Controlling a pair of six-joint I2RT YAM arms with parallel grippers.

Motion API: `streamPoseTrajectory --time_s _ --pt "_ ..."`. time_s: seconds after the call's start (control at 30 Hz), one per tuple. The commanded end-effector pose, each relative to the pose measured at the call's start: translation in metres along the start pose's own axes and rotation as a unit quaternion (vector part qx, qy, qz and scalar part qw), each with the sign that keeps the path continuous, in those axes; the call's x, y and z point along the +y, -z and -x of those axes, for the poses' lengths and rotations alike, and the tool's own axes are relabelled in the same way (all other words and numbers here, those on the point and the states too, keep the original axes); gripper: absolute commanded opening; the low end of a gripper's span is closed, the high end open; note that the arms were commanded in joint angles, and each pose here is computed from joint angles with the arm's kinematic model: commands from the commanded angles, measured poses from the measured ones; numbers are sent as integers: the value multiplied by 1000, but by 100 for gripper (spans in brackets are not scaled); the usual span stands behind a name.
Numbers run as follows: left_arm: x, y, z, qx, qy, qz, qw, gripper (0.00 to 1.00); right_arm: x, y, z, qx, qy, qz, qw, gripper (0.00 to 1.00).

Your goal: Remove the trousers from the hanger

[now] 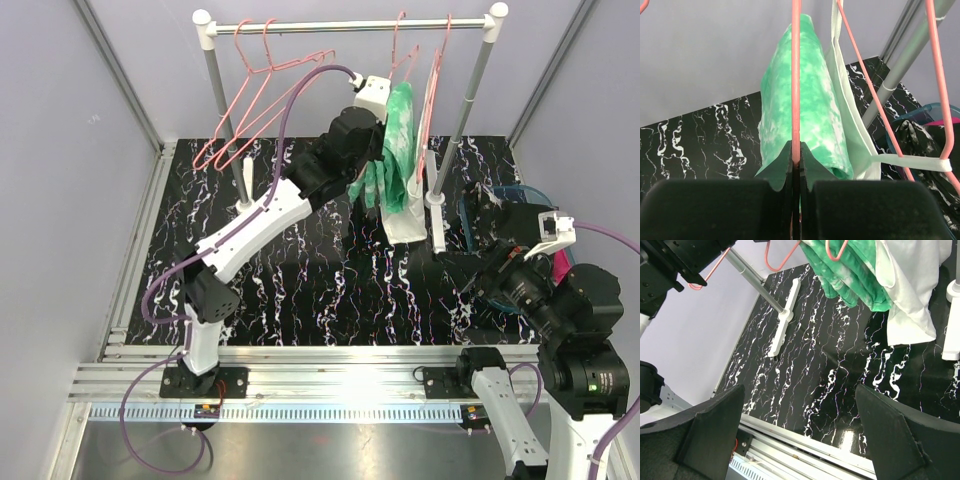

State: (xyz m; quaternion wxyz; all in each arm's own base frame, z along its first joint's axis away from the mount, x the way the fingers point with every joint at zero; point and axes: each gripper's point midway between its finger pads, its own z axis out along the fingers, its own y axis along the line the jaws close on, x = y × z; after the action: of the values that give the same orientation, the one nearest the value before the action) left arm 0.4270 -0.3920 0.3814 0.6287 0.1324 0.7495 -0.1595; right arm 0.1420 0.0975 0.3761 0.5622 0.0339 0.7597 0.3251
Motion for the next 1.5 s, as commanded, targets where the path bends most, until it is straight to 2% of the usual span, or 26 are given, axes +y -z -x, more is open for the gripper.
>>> streamPoseTrajectory --time_s 0.0,0.27,0.4,0.5,0.73,0.87,0.97,1.03,1.2,1.23,1.3,1.33,1.4,1.43,1.47 --pt "22 59 134 -174 87 12 981 0 8 3 7 -14 27 19 999 99" --pt "33 97 166 -217 94 1 972 0 -2 1 13 -22 55 -6 998 99" --pt "40 115 171 -214 101 1 972 0 7 -6 11 -7 73 31 997 99" --pt "48 131 172 -200 109 5 974 0 20 -10 17 1 95 65 993 99" --pt "72 172 148 -134 145 30 980 0 38 -58 19 79 136 98 983 99" --pt "80 195 130 -102 176 31 978 0 48 -78 26 75 176 94 977 99" --pt "87 210 116 -87 189 33 978 0 47 -97 30 50 206 86 973 99" --pt "90 216 104 -71 202 38 976 0 60 -101 38 15 231 106 967 99" --pt "93 232 93 -51 237 35 970 0 83 -120 31 -24 257 136 956 99" --pt "92 233 91 -47 239 33 969 0 104 -120 28 -40 279 168 945 100" --pt "91 234 86 -42 249 32 967 0 109 -133 25 -63 292 141 944 100" --pt "89 233 85 -39 251 30 967 0 126 -130 15 -67 313 161 933 99" --pt "86 232 83 -35 255 26 966 0 133 -139 3 -80 334 138 929 100" --pt "82 233 85 -37 258 17 965 0 146 -138 9 -109 340 144 923 99" --pt "80 232 85 -37 259 13 965 0 157 -136 -2 -109 345 156 919 99"
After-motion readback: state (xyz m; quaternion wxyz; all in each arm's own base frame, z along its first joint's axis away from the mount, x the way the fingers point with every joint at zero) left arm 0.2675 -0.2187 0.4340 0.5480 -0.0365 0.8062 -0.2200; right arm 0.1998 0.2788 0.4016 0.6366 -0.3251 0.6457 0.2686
